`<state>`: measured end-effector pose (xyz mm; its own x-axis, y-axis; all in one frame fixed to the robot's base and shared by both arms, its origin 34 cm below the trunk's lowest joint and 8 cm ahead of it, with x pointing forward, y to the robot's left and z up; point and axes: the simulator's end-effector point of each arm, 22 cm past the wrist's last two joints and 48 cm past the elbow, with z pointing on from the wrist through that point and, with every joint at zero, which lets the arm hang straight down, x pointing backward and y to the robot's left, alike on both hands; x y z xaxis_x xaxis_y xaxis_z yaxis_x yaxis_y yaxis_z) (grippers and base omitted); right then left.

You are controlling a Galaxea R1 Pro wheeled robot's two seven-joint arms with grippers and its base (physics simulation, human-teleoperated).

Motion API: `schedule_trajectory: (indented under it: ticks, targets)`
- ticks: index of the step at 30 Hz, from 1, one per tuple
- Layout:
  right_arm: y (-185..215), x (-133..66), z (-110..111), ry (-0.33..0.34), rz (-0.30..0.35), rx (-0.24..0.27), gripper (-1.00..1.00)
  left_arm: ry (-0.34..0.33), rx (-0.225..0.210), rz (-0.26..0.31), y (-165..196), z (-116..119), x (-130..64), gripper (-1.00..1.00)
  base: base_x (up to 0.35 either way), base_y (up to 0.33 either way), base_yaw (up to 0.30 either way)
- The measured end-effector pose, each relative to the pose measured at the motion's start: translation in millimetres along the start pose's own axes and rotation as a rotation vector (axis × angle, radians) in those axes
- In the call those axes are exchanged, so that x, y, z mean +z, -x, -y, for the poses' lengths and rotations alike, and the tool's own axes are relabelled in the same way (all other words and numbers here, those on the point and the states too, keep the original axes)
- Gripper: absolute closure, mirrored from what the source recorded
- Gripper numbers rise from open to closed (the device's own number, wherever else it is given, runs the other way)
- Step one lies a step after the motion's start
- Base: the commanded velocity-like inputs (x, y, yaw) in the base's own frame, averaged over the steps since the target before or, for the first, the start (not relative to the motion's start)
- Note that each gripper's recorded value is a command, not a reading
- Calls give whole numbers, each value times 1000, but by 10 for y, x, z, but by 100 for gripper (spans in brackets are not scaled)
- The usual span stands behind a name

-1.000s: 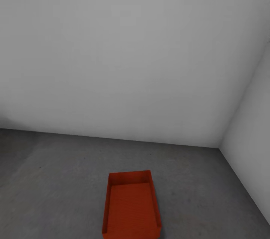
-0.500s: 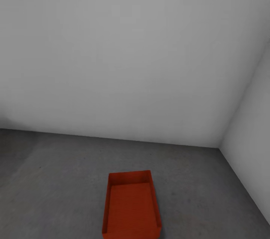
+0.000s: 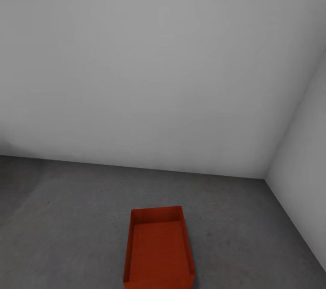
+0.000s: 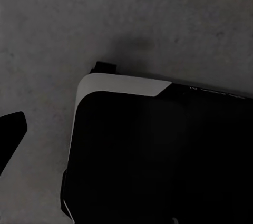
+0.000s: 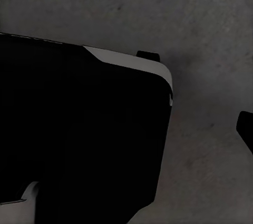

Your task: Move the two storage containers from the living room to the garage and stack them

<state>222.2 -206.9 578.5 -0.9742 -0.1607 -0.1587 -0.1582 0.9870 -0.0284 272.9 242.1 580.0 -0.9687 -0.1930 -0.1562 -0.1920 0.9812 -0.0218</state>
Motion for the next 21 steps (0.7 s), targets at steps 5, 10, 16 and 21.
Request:
schedule_trajectory:
  ticks: [5, 10, 16, 21]
  targets:
    - [-1, 0, 8, -1, 0, -2, -100, -2, 4, 7, 34, 12, 1, -100, 0, 0, 0]
    - [0, 0, 2, 0, 0, 0, -100, -2, 5, 8, 39, 13, 1, -100, 0, 0, 0]
    - [-1, 1, 8, -1, 0, -2, -100, -3, 7, 8, 39, 14, 1, -100, 0, 0, 0]
    - [-2, 1, 9, -1, 0, -1, -100, -3, 7, 8, 39, 14, 1, -100, 0, 0, 0]
